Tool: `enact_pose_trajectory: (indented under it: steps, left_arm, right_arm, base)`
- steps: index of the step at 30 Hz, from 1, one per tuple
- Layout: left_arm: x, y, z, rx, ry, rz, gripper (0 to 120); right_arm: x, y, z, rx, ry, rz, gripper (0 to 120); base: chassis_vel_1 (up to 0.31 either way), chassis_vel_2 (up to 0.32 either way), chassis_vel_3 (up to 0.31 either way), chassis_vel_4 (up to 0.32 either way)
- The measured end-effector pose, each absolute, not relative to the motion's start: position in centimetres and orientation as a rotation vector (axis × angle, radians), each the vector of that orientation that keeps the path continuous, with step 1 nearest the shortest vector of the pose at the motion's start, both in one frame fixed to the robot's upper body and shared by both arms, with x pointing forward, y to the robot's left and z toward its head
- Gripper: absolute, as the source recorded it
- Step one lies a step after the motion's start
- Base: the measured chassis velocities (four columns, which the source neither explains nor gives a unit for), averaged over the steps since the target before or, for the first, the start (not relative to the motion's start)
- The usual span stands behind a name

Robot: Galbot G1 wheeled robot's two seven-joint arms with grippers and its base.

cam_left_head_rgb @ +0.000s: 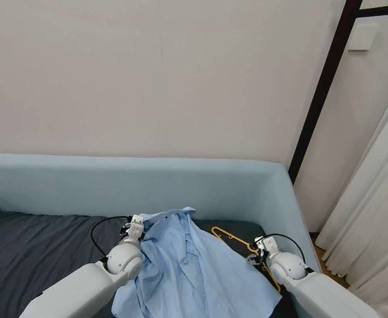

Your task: Pick up the clothes from the sofa and hang them on the clothes hanger.

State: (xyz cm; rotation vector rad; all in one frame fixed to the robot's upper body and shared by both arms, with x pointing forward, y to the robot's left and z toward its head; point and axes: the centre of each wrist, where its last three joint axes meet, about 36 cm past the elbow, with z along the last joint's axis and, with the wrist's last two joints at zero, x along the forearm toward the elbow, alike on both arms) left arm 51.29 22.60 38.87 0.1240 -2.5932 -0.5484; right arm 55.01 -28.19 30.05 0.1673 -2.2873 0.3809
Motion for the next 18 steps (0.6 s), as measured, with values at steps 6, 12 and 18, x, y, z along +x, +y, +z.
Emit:
enact_pose_trajectory:
  steps: [6, 12, 18]
  left_arm:
    - [50.7, 22.9, 38.9, 0.119, -2.592, -0.559, 0]
    - [50.7, 22.8, 39.0, 0.114, -2.595, -0.558, 0]
    - [50.6, 22.6, 39.0, 0.109, -2.595, -0.561, 0]
  right_arm:
    - [55.5, -28.9, 28.7, 0.134, -2.276, 0.277, 95]
    - [55.9, -29.2, 27.3, 0.128, -2.251, 0.233, 73]
    - [56.4, -30.2, 26.4, 0.135, -2.238, 0.224, 51]
  base:
    - [0.0, 0.0, 0.0, 0.0]
    - [0.0, 0.0, 0.0, 0.0]
    - [0.0, 0.0, 0.0, 0.0]
